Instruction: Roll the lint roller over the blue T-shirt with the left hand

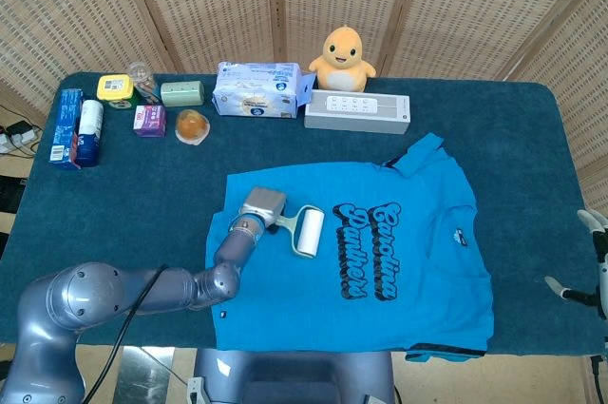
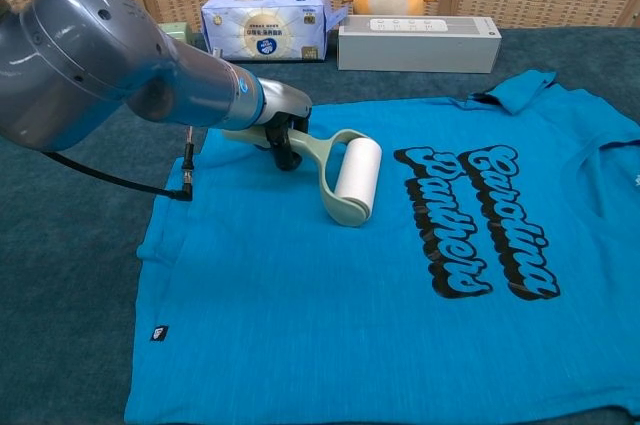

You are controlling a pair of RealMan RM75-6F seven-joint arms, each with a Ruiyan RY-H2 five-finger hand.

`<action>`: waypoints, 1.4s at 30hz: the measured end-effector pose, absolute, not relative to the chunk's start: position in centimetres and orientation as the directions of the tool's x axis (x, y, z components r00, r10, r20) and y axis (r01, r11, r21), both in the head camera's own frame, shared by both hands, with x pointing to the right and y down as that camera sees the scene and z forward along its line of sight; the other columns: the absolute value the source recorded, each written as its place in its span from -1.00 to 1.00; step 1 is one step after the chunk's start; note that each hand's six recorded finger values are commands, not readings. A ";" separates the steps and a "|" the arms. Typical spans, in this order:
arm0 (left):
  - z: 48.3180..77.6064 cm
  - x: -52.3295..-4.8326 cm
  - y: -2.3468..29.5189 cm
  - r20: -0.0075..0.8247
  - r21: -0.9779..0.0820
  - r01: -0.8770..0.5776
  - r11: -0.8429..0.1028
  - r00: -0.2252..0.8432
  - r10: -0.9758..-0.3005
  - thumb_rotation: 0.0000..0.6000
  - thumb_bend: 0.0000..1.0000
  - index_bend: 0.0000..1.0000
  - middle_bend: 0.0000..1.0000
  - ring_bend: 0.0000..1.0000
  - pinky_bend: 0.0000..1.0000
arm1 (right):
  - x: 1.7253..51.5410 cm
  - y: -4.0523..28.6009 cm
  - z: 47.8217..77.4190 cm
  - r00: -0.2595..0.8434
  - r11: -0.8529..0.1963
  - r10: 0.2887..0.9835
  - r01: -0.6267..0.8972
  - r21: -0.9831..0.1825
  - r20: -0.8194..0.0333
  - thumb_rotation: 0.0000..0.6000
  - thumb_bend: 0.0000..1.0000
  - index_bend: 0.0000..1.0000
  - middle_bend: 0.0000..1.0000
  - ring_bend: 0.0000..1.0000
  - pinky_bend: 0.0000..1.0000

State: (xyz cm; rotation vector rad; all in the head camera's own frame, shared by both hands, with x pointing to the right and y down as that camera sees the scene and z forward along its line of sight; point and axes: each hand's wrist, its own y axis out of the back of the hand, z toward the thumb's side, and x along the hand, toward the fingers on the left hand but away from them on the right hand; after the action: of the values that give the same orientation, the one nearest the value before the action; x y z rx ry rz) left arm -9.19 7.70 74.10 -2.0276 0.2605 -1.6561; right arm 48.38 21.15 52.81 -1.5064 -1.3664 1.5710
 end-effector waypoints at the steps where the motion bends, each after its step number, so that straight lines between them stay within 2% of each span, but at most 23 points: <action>1: 74.1 -9.0 7.7 0.858 -0.495 0.161 -0.854 0.244 -0.452 1.00 0.49 0.96 0.92 0.74 0.94 | 48.4 21.2 52.8 -0.208 -0.320 0.905 0.243 -0.916 -0.372 1.00 -1.00 -0.79 -0.78 -1.00 -1.00; 42: 72.8 -3.3 8.8 0.841 -0.517 0.184 -0.836 0.293 -0.455 1.00 0.48 0.96 0.92 0.74 0.94 | 48.6 21.2 52.4 -0.210 -0.315 0.905 0.251 -0.915 -0.369 1.00 -1.00 -0.79 -0.78 -1.00 -1.00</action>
State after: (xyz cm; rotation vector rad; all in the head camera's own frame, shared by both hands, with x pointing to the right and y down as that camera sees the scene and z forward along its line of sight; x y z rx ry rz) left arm -3.25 8.77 72.76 -2.0375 0.2408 -1.5823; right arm 48.58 21.21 52.41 -1.5086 -1.3782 1.5650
